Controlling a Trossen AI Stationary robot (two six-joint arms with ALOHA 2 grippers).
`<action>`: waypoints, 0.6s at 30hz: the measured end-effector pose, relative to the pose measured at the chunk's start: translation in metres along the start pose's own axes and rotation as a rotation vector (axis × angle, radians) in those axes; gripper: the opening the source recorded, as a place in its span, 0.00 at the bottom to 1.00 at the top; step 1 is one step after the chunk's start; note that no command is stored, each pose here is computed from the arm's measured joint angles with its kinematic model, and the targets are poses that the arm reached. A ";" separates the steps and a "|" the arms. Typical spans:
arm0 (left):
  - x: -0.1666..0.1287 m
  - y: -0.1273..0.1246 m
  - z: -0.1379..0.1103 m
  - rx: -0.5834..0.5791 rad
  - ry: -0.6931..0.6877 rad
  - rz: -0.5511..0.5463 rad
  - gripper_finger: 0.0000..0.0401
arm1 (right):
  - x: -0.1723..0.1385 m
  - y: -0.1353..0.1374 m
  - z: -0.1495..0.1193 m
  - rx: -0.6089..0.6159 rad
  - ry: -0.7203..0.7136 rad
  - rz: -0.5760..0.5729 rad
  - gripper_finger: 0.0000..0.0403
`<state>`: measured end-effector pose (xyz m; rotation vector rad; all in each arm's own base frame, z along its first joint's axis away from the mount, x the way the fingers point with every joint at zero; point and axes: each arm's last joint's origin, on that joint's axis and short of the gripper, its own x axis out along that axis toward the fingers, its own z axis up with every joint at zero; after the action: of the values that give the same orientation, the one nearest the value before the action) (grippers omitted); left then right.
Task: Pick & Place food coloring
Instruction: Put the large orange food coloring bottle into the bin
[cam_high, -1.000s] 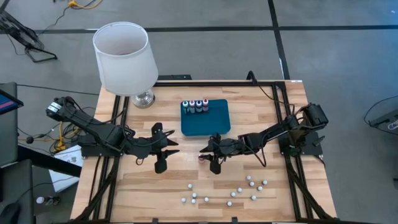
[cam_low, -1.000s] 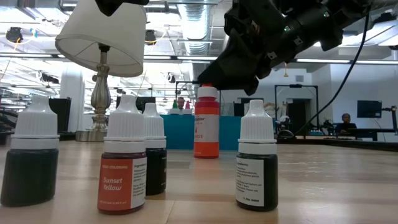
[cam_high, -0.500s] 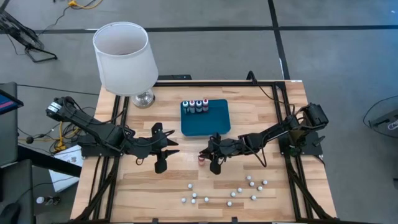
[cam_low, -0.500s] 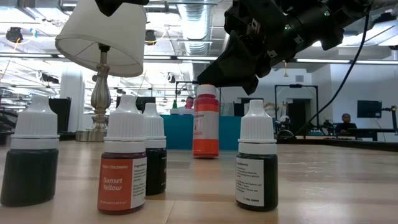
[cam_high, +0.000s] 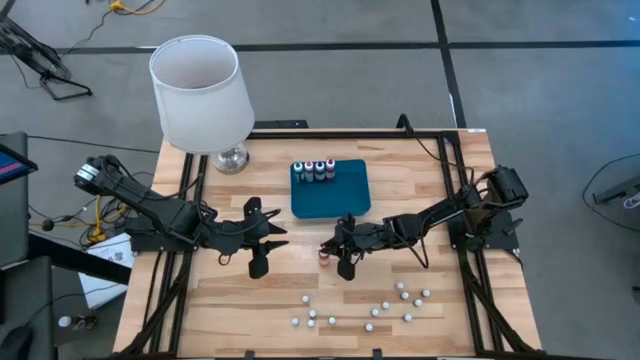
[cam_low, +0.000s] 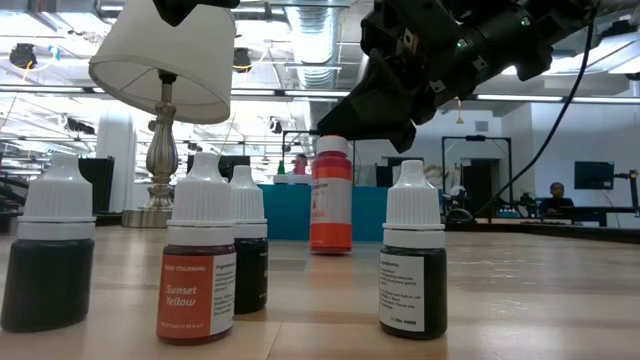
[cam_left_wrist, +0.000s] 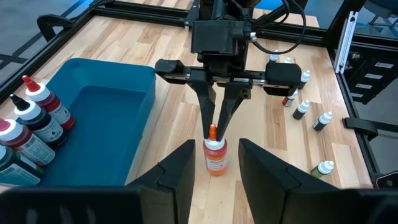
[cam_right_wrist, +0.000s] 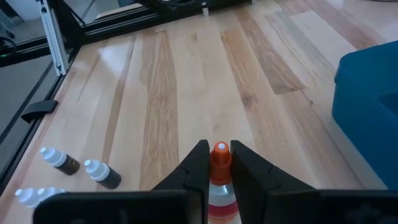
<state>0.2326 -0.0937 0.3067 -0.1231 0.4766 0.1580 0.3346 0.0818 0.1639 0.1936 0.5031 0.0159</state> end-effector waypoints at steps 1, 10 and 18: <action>0.000 0.000 0.000 0.000 0.000 0.000 0.28 | 0.000 0.000 0.000 0.003 0.000 0.000 0.10; 0.000 0.000 0.000 0.000 0.000 0.000 0.28 | 0.000 0.000 0.000 0.003 0.001 0.001 0.10; 0.000 0.000 0.000 0.000 0.000 -0.001 0.28 | 0.000 0.000 0.000 0.003 0.002 0.002 0.11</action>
<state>0.2326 -0.0938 0.3067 -0.1233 0.4765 0.1576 0.3346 0.0819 0.1638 0.1969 0.5048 0.0173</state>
